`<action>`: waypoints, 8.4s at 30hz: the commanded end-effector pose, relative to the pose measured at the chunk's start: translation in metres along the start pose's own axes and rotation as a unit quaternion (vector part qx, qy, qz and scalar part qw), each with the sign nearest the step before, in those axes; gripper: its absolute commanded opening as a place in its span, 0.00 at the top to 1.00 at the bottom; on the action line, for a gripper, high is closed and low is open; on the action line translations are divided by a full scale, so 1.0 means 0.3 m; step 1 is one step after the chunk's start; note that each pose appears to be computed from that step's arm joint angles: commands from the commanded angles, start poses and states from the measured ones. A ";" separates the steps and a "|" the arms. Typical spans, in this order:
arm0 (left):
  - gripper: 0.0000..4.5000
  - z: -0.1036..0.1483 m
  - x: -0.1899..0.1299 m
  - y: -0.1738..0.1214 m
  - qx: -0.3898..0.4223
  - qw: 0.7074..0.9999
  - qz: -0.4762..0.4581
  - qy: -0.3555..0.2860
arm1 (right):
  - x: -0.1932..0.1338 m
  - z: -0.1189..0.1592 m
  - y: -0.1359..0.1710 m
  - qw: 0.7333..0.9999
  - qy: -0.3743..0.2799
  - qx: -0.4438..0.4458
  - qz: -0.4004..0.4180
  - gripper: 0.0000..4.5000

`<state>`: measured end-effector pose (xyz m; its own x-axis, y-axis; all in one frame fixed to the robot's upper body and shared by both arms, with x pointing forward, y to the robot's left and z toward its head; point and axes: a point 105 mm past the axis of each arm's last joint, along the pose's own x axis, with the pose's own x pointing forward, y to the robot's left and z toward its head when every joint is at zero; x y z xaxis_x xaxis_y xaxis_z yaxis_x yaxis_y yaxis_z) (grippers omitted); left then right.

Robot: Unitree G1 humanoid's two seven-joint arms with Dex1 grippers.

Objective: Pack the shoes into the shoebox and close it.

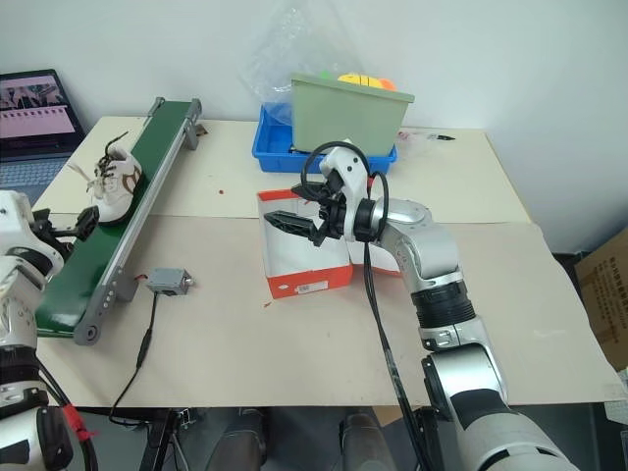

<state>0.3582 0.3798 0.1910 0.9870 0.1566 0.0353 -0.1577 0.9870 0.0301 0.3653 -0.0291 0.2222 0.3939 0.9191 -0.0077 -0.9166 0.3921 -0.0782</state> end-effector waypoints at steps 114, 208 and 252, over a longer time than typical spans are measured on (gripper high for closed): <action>0.30 0.324 -0.264 -0.574 -0.209 0.962 -0.144 -0.098 | -0.010 -0.116 -0.229 0.905 0.155 0.171 -0.358 0.94; 0.02 -0.030 -0.288 -0.102 0.014 0.998 0.038 -0.038 | 0.029 0.067 0.018 0.995 0.000 -0.093 0.034 0.00; 0.02 -0.133 -0.103 -0.051 0.019 0.999 -0.015 -0.047 | 0.019 0.077 0.050 0.996 0.000 -0.088 0.023 0.00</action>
<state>0.3300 0.3615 0.1329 0.9885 0.1334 0.0707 -0.1363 0.9900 0.0369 0.3569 -0.0135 0.2286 0.3563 0.9321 -0.0649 -0.9157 0.3346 -0.2226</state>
